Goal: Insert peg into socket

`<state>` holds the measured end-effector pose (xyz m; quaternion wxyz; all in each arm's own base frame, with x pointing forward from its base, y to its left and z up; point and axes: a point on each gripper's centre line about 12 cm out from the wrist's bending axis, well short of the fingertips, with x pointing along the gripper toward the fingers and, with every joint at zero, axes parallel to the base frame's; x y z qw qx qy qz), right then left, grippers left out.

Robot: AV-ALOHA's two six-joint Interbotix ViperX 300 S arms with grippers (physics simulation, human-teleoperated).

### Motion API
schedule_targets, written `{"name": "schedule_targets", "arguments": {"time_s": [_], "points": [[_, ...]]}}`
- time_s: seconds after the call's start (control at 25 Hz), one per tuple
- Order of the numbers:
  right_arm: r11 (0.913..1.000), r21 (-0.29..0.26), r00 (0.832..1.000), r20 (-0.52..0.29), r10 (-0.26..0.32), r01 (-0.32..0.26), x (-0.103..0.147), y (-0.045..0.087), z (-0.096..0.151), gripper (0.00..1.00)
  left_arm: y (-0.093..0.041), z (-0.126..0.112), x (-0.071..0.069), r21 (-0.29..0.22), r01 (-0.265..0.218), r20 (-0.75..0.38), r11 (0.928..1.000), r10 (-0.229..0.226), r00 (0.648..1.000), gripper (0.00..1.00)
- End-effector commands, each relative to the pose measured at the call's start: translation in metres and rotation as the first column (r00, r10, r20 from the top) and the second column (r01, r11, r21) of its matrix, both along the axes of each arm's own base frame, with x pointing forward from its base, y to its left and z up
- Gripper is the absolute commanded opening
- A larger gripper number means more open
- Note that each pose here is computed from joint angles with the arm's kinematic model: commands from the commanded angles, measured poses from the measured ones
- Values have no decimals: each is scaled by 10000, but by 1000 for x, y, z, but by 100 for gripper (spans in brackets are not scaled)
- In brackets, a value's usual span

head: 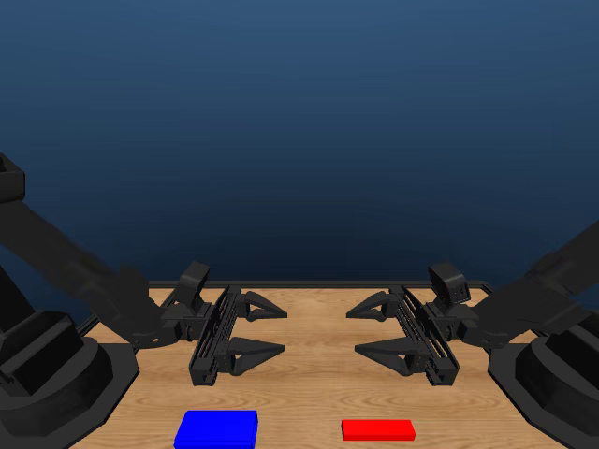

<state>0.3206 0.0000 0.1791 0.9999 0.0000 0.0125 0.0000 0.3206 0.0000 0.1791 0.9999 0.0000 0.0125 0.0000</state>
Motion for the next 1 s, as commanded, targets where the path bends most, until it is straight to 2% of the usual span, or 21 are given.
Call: {"name": "schedule_targets", "arguments": {"time_s": [0.04, 0.16, 0.28, 0.48, 0.52, 0.56, 0.6, 0.64, 0.72, 0.76, 0.84, 0.88, 0.92, 0.96, 1.0], "points": [[9976, 689, 9995, -301, -44, 64, 9, 12, 6, 100, -14, 22, -2, -698, 239, 1536, 9973, -129, 9880, 100], [9942, 1026, 9977, -619, -271, 334, 4, 9, -4, 100, -8, 8, -4, -1246, -8, 1483, 9922, 194, 9888, 100], [9890, 1383, 9967, -688, -429, 521, -3, 8, -14, 100, -9, -1, -4, -1595, -15, 1578, 9872, 270, 9871, 100], [9856, 1656, 9940, -1080, -173, 351, 1, 22, -30, 100, -19, -13, -5, -1983, 98, 1339, 9801, 172, 9908, 100], [9846, 1727, 9943, -1066, -84, 268, 3, 25, -31, 100, -22, -19, -7, -2085, 36, 954, 9780, 167, 9953, 100], [9842, 1756, 9929, -1193, -6, 217, 5, 29, -34, 100, -24, -28, -6, -2177, -238, 186, 9757, 286, 9994, 100], [9839, 1777, 9922, -1247, 35, 189, 6, 31, -35, 100, -27, -33, -7, -2124, -313, -425, 9767, 228, 9988, 100], [9840, 1779, 9917, -1278, 120, 111, 9, 34, -36, 100, -33, -40, -8, -2411, -245, -887, 9702, 32, 9961, 100], [9840, 1781, 9893, -1421, 328, -71, 12, 40, -39, 100, -38, -48, -12, -2576, -422, -1658, 9653, -11, 9862, 100], [9833, 1816, 9898, -1381, 347, -91, 15, 42, -40, 100, -36, -53, -15, -2584, -740, -2186, 9632, 163, 9757, 100], [9834, 1803, 9903, -1315, 457, -215, 21, 47, -40, 100, -38, -57, -17, -2550, -948, -2973, 9623, 153, 9547, 100], [9838, 1775, 9879, -1469, 503, -237, 22, 49, -44, 100, -37, -66, -22, -2555, -1215, -3617, 9591, 217, 9321, 100], [9838, 1773, 9887, -1401, 528, -274, 25, 50, -41, 100, -41, -59, -19, -2566, -1079, -3765, 9605, 34, 9264, 100], [9836, 1775, 9883, -1420, 563, -306, 25, 52, -42, 100, -42, -65, -25, -2511, -1112, -4248, 9615, -62, 9053, 100], [9836, 1764, 9887, -1370, 615, -368, 25, 54, -41, 100, -39, -74, -28, -2541, -1449, -4707, 9563, 86, 8822, 100]]}}
